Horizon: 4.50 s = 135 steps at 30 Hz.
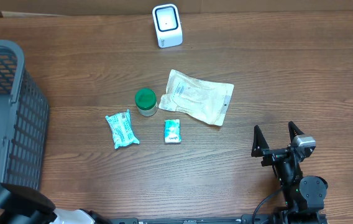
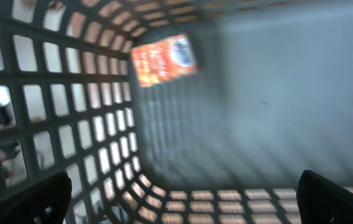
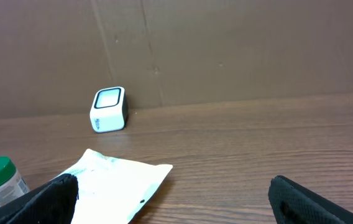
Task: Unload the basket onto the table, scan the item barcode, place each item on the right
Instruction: 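Release the small packet and return the left gripper to the basket, then grasp the orange Kleenex pack in the basket with the left gripper, then carry the orange pack toward the scanner and lower it onto the table, then release the orange pack and retract the left gripper beside the basket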
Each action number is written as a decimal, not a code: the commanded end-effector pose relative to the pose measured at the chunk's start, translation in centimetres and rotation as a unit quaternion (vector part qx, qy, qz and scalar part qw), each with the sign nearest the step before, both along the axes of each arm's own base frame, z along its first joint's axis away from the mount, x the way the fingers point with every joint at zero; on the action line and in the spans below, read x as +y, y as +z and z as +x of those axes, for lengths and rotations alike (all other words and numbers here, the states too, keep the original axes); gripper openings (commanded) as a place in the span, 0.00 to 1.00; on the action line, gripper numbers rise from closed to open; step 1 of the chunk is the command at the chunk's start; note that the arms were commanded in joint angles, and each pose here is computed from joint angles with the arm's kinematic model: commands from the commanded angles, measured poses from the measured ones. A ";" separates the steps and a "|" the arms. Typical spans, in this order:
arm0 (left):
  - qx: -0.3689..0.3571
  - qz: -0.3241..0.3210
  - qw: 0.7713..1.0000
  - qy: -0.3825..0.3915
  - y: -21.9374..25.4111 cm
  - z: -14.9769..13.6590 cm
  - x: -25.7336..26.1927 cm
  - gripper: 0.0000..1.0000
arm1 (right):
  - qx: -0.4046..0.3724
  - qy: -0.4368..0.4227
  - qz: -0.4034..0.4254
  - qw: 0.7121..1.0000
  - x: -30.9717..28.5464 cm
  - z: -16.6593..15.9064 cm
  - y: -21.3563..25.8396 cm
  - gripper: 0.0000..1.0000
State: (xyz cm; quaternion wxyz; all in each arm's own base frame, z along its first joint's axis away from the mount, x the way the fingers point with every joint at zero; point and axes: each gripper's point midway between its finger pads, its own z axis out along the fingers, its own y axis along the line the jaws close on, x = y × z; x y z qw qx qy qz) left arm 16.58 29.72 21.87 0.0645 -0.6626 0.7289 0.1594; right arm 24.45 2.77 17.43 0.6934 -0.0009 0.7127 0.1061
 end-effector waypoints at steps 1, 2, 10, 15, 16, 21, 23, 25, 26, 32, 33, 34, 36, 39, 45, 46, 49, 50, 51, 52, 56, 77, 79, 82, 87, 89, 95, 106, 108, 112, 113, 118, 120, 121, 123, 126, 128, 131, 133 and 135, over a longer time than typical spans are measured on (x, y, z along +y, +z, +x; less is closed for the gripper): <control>0.049 0.001 0.998 0.028 -2.3 -2.1 0.7 0.98 | -0.001 -0.009 0.000 1.000 -0.3 0.1 -0.2 1.00; 0.058 0.004 0.998 0.029 -2.8 -2.3 0.8 0.98 | -0.001 -0.009 0.000 1.000 -0.3 0.1 -0.2 1.00; 0.104 0.024 0.994 0.006 -7.8 -3.2 2.0 0.96 | -0.001 -0.009 0.000 1.000 -0.3 0.1 -0.2 1.00; 0.097 0.050 0.993 -0.040 -10.3 -2.1 3.4 0.93 | -0.001 -0.009 0.000 1.000 -0.3 0.1 -0.2 1.00; 0.096 0.054 0.993 -0.044 -10.6 -2.0 3.6 0.93 | -0.001 -0.009 0.000 1.000 -0.3 0.1 -0.2 1.00; 0.098 0.075 0.988 -0.092 -13.5 -1.6 4.4 0.90 | -0.001 -0.009 0.000 1.000 -0.3 0.1 -0.2 1.00; 0.101 0.079 0.986 -0.108 -14.5 -1.7 4.5 0.88 | -0.001 -0.009 0.000 1.000 -0.3 0.1 -0.2 1.00; 0.108 0.084 0.982 -0.133 -15.3 -1.6 4.8 0.85 | -0.001 -0.009 0.000 1.000 -0.3 0.1 -0.2 1.00; 0.109 0.085 0.981 -0.139 -15.4 -1.6 4.9 0.84 | -0.001 -0.009 0.000 1.000 -0.3 0.1 -0.2 1.00; 0.112 0.094 0.978 -0.150 -15.9 -1.7 5.7 0.81 | -0.001 -0.009 0.000 1.000 -0.3 0.1 -0.2 1.00; 0.112 0.091 0.978 -0.154 -16.1 -1.7 5.8 0.82 | -0.001 -0.009 0.000 1.000 -0.3 0.1 -0.2 1.00; 0.112 0.088 0.977 -0.159 -16.4 -1.7 5.9 0.81 | -0.001 -0.009 0.000 1.000 -0.3 0.1 -0.2 1.00; 0.111 0.075 0.976 -0.171 -17.6 -1.7 6.2 0.79 | -0.001 -0.009 0.000 1.000 -0.3 0.1 -0.2 1.00; 0.107 0.062 0.978 -0.170 -18.8 -1.9 6.2 0.77 | -0.001 -0.009 0.000 1.000 -0.3 0.1 -0.2 1.00; 0.099 0.057 0.978 -0.173 -19.9 -1.4 6.4 0.09 | -0.001 -0.009 0.000 1.000 -0.3 0.1 -0.2 1.00; 0.094 0.058 0.979 -0.174 -19.9 -1.2 6.4 0.04 | -0.001 -0.009 0.000 1.000 -0.3 0.1 -0.2 1.00; 0.094 0.057 0.978 -0.179 -19.9 -0.9 6.3 0.04 | -0.001 -0.009 0.000 1.000 -0.3 0.1 -0.2 1.00; 0.093 0.058 0.977 -0.183 -19.7 -0.5 6.2 0.04 | -0.001 -0.009 0.000 1.000 -0.3 0.1 -0.2 1.00; 0.093 0.059 0.976 -0.186 -19.5 -0.3 6.1 0.04 | -0.001 -0.009 0.000 1.000 -0.3 0.1 -0.2 1.00; 0.091 0.063 0.975 -0.193 -18.8 0.4 6.1 0.04 | -0.001 -0.009 0.000 1.000 -0.3 0.1 -0.2 1.00; 0.039 0.072 0.971 -0.225 -15.4 4.4 5.3 0.04 | -0.001 -0.009 0.000 1.000 -0.3 0.1 -0.2 1.00; -0.343 0.267 0.801 -0.412 17.4 19.6 -11.3 0.04 | -0.001 -0.009 0.000 1.000 -0.3 0.1 -0.2 1.00; -0.369 0.265 0.763 -0.459 19.2 20.3 -15.7 0.04 | -0.001 -0.009 0.000 1.000 -0.3 0.1 -0.2 1.00; -0.372 0.235 0.719 -0.538 19.0 20.8 -22.4 0.04 | -0.001 -0.009 0.000 1.000 -0.3 0.1 -0.2 1.00; -0.261 0.043 0.675 -0.689 8.6 18.7 -36.3 0.04 | -0.001 -0.009 0.000 1.000 -0.3 0.1 -0.2 1.00; -0.199 -0.020 0.668 -0.717 3.8 17.2 -39.6 0.04 | -0.001 -0.009 0.000 1.000 -0.3 0.1 -0.2 1.00; -0.057 -0.105 0.655 -0.746 -6.6 14.0 -44.3 0.04 | -0.001 -0.009 0.000 1.000 -0.3 0.1 -0.2 1.00; 0.013 -0.109 0.649 -0.753 -11.2 13.4 -46.1 0.86 | -0.001 -0.009 0.000 1.000 -0.3 0.1 -0.2 1.00; 0.005 -0.109 0.662 -0.742 -10.9 13.7 -46.0 0.93 | -0.001 -0.009 0.000 1.000 -0.3 0.1 -0.2 1.00; -0.023 -0.106 0.685 -0.720 -8.9 14.3 -45.4 0.94 | -0.001 -0.009 0.000 1.000 -0.3 0.1 -0.2 1.00; -0.042 -0.100 0.691 -0.715 -7.5 14.7 -44.9 0.94 | -0.001 -0.009 0.000 1.000 -0.3 0.1 -0.2 1.00; -0.101 -0.068 0.706 -0.698 -2.4 15.2 -41.4 0.98 | -0.001 -0.009 0.000 1.000 -0.3 0.1 -0.2 1.00; -0.113 -0.057 0.707 -0.696 -1.0 14.9 -39.3 0.99 | -0.001 -0.009 0.000 1.000 -0.3 0.1 -0.2 1.00; -0.120 -0.057 0.705 -0.696 -0.3 14.6 -38.3 1.00 | -0.001 -0.009 0.000 1.000 -0.3 0.1 -0.2 1.00; -0.129 -0.062 0.700 -0.700 0.6 14.0 -36.3 1.00 | -0.001 -0.009 0.000 1.000 -0.3 0.1 -0.2 1.00; -0.135 -0.072 0.719 -0.678 0.9 13.4 -32.7 1.00 | -0.001 -0.009 0.000 1.000 -0.3 0.1 -0.2 1.00; -0.133 -0.072 0.750 -0.643 0.7 13.1 -29.0 0.98 | -0.001 -0.009 0.000 1.000 -0.3 0.1 -0.2 1.00; -0.122 -0.035 0.746 -0.654 0.9 13.3 -25.2 0.92 | -0.001 -0.009 0.000 1.000 -0.3 0.1 -0.2 1.00; -0.121 -0.020 0.757 -0.642 1.1 13.4 -23.7 0.93 | -0.001 -0.009 0.000 1.000 -0.3 0.1 -0.2 1.00; -0.118 -0.003 0.764 -0.634 1.2 13.6 -22.0 0.94 | -0.001 -0.009 0.000 1.000 -0.3 0.1 -0.2 1.00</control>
